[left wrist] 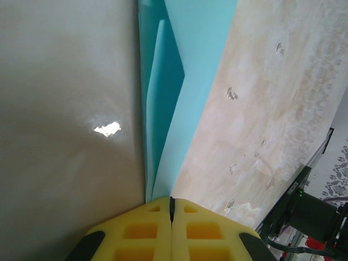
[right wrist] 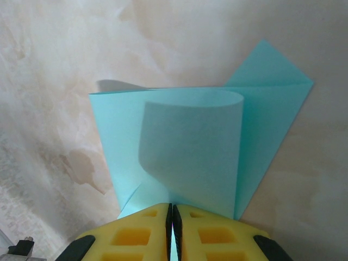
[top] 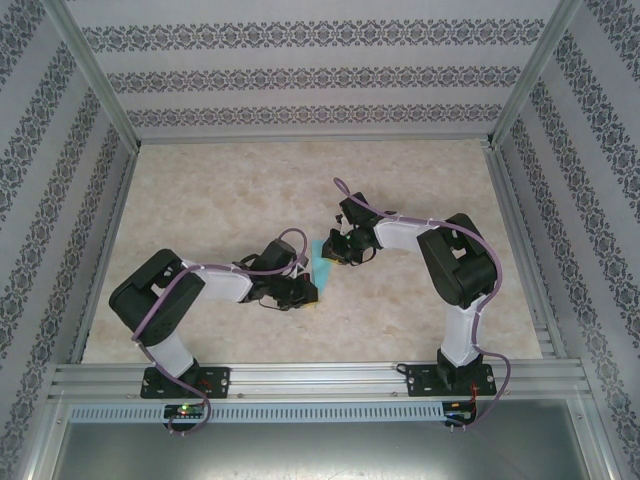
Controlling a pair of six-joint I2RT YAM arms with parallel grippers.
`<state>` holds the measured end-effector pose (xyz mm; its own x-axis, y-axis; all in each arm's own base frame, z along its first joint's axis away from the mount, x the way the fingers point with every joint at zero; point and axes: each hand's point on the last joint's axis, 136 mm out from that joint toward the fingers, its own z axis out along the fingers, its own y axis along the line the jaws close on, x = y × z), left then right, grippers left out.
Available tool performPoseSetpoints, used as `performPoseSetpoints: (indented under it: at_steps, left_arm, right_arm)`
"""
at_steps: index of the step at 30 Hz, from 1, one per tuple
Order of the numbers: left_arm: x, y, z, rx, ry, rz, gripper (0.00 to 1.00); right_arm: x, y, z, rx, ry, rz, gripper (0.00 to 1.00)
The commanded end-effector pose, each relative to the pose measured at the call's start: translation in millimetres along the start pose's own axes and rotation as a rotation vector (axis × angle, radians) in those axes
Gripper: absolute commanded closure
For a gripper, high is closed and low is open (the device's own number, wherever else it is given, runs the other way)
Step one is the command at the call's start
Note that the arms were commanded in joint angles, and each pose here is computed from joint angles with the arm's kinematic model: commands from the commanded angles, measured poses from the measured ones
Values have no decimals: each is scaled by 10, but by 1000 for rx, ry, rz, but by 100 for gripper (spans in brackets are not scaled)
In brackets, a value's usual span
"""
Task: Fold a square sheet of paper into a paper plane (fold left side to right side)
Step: Fold the wing for the fifth time at the center of the table.
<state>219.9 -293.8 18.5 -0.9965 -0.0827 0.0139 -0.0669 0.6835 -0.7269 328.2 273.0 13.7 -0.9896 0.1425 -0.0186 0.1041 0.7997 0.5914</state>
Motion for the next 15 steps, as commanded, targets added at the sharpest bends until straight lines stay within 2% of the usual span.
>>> performPoseSetpoints:
  at_steps: [1,9,15]
  left_arm:
    - [357,326,5,-110,98,-68,93]
    - [395,311,-100,-105,79,-66,94]
    - [244,46,-219,-31,48,-41,95]
  right_arm:
    - [138,-487,142,175,42,39,86]
    - [139,-484,145,174,44,39,86]
    - [141,-468,137,172,44,36,87]
